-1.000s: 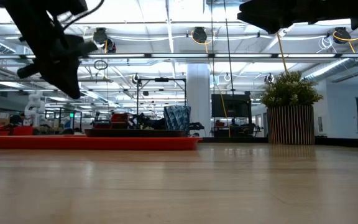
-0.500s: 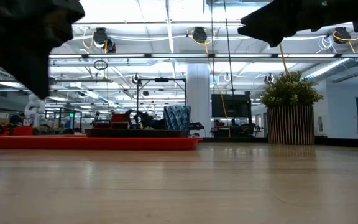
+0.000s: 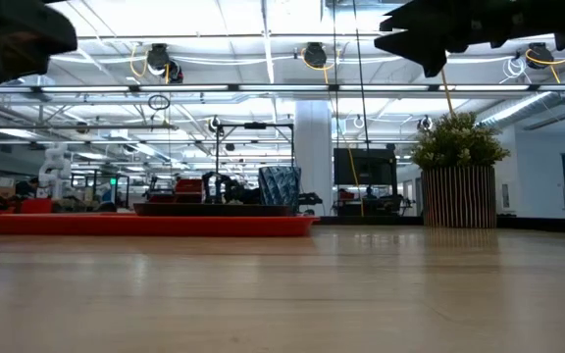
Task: Pick and place plate/cup/fork/spoon on tray
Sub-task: Put the blue spoon on the red tray to the left of the orange fork
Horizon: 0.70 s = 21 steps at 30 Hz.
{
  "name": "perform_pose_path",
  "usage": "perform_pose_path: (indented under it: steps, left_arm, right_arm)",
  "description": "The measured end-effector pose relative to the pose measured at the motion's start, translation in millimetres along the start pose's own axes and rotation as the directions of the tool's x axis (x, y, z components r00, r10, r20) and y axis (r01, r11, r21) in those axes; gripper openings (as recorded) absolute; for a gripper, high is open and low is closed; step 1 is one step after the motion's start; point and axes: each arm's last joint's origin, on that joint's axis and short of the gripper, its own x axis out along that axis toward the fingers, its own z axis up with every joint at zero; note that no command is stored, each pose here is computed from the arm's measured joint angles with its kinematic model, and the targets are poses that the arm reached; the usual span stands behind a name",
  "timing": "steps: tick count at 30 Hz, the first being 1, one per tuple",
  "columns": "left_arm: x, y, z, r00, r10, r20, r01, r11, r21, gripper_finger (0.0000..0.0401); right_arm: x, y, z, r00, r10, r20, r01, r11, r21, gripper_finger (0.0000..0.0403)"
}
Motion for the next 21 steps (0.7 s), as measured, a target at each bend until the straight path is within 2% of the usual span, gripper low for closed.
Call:
perform_pose_path:
  steps: [7,15,21]
  left_arm:
    - [10.9,-3.7,-6.2,1.0,0.004,0.002,-0.003,0.998,-0.068,0.0083]
    - [26.5,-6.0,1.3,0.993,0.12,0.016,-0.116,0.982,-0.15,0.018]
    - [31.1,-5.5,-0.6,0.983,0.179,-0.048,-0.184,0.967,-0.173,0.0203]
  right_arm:
    - [-0.1,0.9,3.1,0.999,0.024,0.031,-0.022,0.999,-0.047,0.0203]
    - [-0.1,1.0,4.3,0.999,0.025,0.043,-0.02,0.995,-0.095,0.0203]
    - [-0.1,1.0,3.9,0.999,0.024,0.039,-0.02,0.993,-0.12,0.0203]
